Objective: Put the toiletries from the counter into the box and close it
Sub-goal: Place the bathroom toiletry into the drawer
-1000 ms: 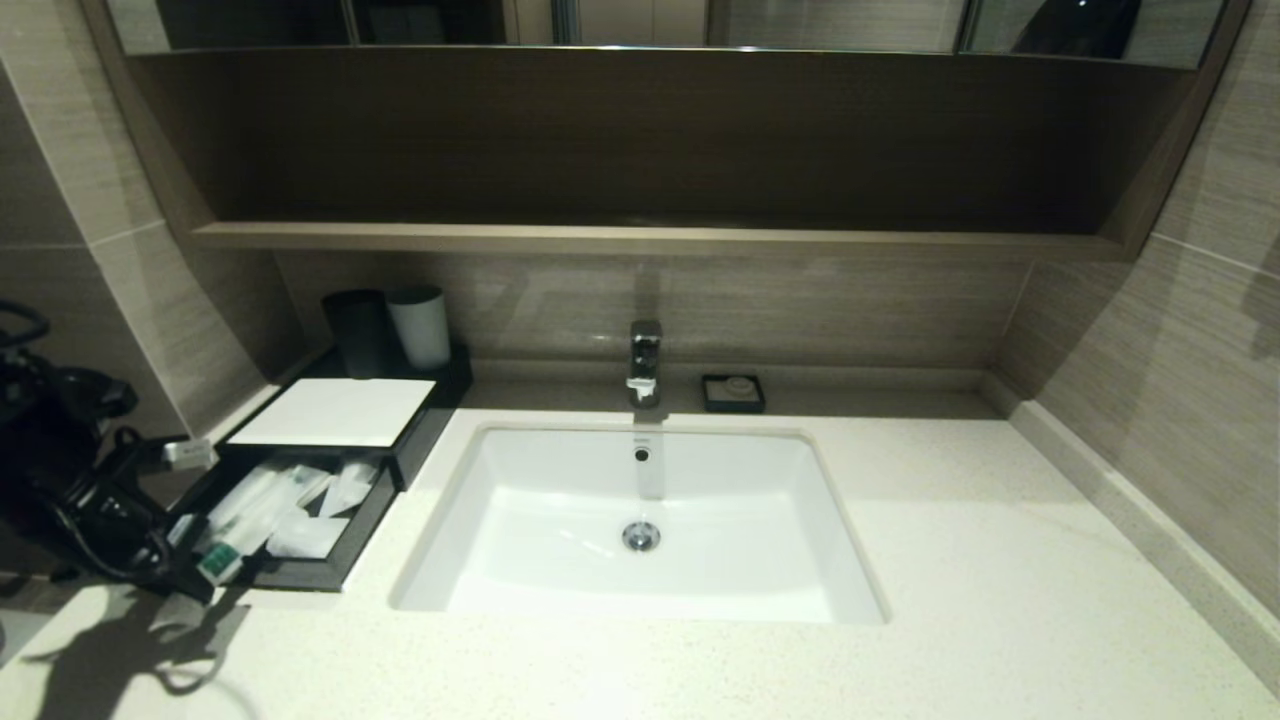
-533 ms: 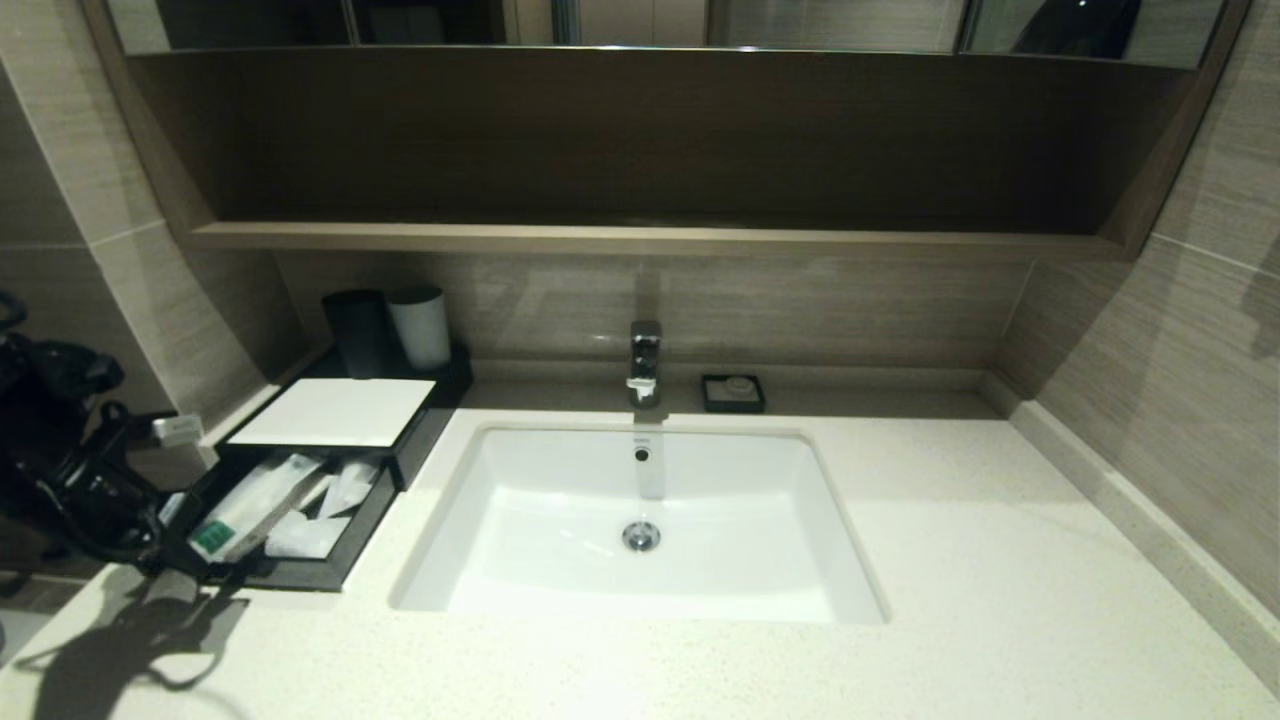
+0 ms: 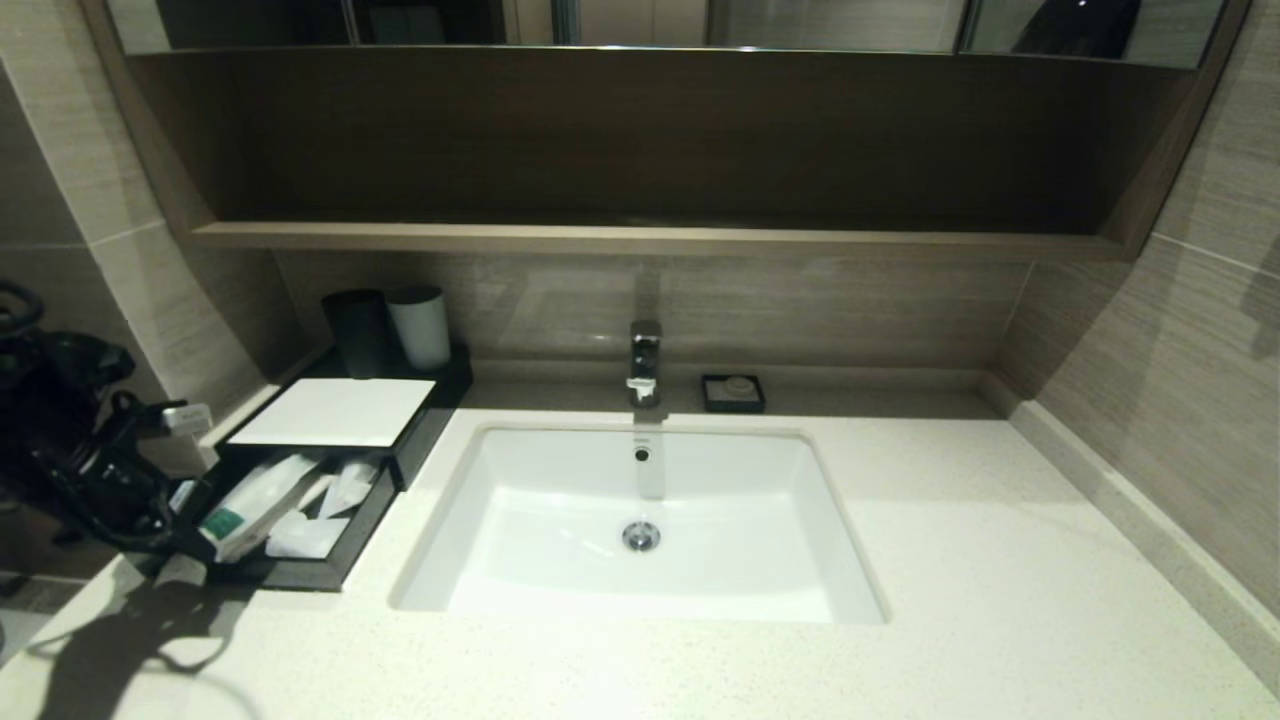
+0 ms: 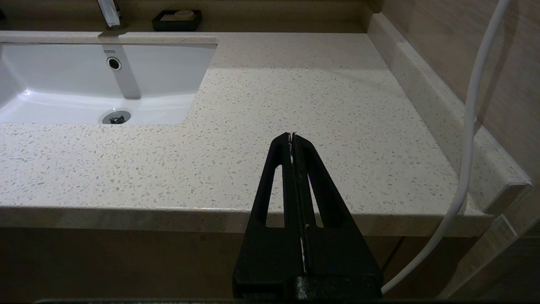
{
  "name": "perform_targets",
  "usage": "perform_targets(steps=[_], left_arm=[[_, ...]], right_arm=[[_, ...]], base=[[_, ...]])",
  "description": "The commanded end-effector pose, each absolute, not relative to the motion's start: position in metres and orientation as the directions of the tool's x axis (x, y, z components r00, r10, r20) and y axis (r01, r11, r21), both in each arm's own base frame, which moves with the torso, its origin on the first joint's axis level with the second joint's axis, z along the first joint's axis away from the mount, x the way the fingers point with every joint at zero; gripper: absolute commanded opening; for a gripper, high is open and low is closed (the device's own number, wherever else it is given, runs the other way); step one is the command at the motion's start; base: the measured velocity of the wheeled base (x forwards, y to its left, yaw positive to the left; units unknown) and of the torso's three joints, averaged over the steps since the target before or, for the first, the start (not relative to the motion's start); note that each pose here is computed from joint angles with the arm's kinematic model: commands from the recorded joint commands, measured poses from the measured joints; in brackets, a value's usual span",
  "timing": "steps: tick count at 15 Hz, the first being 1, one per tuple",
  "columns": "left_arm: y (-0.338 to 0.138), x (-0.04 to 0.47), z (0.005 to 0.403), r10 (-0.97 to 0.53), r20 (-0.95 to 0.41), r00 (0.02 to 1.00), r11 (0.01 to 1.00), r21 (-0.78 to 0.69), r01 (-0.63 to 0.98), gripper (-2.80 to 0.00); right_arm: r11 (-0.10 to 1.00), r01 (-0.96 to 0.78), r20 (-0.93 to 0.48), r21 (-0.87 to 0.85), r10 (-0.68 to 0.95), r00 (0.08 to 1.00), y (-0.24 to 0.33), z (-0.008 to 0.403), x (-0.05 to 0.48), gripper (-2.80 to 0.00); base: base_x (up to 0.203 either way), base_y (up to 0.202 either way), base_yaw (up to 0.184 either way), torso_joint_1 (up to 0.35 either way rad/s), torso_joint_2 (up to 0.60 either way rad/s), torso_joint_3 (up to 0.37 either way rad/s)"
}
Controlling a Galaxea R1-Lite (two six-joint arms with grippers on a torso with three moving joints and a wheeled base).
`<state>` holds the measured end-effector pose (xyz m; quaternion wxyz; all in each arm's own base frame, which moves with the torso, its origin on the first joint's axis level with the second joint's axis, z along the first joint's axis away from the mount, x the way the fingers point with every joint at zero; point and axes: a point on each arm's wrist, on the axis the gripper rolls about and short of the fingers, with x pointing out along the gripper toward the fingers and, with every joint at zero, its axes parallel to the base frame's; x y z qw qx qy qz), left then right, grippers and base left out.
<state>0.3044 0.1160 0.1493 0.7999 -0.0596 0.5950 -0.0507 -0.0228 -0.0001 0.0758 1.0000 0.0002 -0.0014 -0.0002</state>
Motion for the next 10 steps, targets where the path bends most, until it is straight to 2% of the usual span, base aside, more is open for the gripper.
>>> perform_targets(steps=[1, 10], left_arm=[[0.114, 0.309, 0.142, -0.163, -0.950, 0.267, 0.986, -0.164, 0.020, -2.80], [0.111, 0.328, 0.144, -0.158, -0.942, 0.297, 0.987, -0.160, 0.017, -2.80]], right_arm=[[1.000, 0.000, 0.002, 0.000, 0.000, 1.000, 0.000, 0.075, -0.023, -2.80], [1.000, 0.000, 0.002, 0.000, 0.000, 1.000, 0.000, 0.075, -0.023, -2.80]], base=[[0.000, 0.000, 0.000, 0.000, 0.00, 0.000], [0.000, 0.000, 0.000, 0.000, 0.00, 0.000]])
